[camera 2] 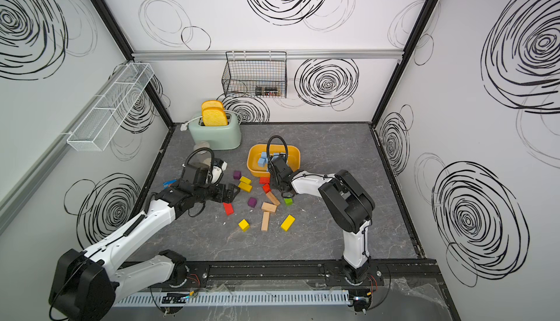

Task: Pick out the blue building blocks
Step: Pick up the building block from the center of the board.

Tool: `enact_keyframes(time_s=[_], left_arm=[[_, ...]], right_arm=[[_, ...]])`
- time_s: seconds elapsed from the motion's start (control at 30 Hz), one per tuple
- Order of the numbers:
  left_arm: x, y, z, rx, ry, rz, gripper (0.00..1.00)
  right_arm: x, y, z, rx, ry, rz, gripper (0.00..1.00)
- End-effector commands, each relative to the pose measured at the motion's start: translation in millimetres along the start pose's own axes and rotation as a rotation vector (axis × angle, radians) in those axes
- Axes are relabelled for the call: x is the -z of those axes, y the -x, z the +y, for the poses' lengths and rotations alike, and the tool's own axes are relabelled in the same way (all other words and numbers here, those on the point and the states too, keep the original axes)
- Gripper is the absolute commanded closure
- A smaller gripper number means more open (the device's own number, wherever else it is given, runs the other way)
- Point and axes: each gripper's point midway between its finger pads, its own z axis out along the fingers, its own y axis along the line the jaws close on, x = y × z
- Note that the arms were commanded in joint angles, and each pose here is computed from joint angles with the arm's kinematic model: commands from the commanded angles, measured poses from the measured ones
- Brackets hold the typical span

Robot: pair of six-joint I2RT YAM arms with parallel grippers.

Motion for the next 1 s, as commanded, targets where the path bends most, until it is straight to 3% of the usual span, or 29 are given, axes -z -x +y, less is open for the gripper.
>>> enact_keyframes(time_s=[0.0, 0.8, 0.97], left_arm=[[2, 3, 2, 0.001, 0.003, -0.019, 0.04], [21, 10, -4, 0.034, -0.006, -0.063, 0.04], [27, 19, -7, 0.015, -0.009, -0.078, 0.04]], right_arm=[[-6, -5, -4, 0.002, -0.024, 0.014, 0.57], [74, 11, 8, 0.013, 0.14, -0.157, 0.75], [102, 19, 14, 0.033, 0.214, -0.214, 0.86]])
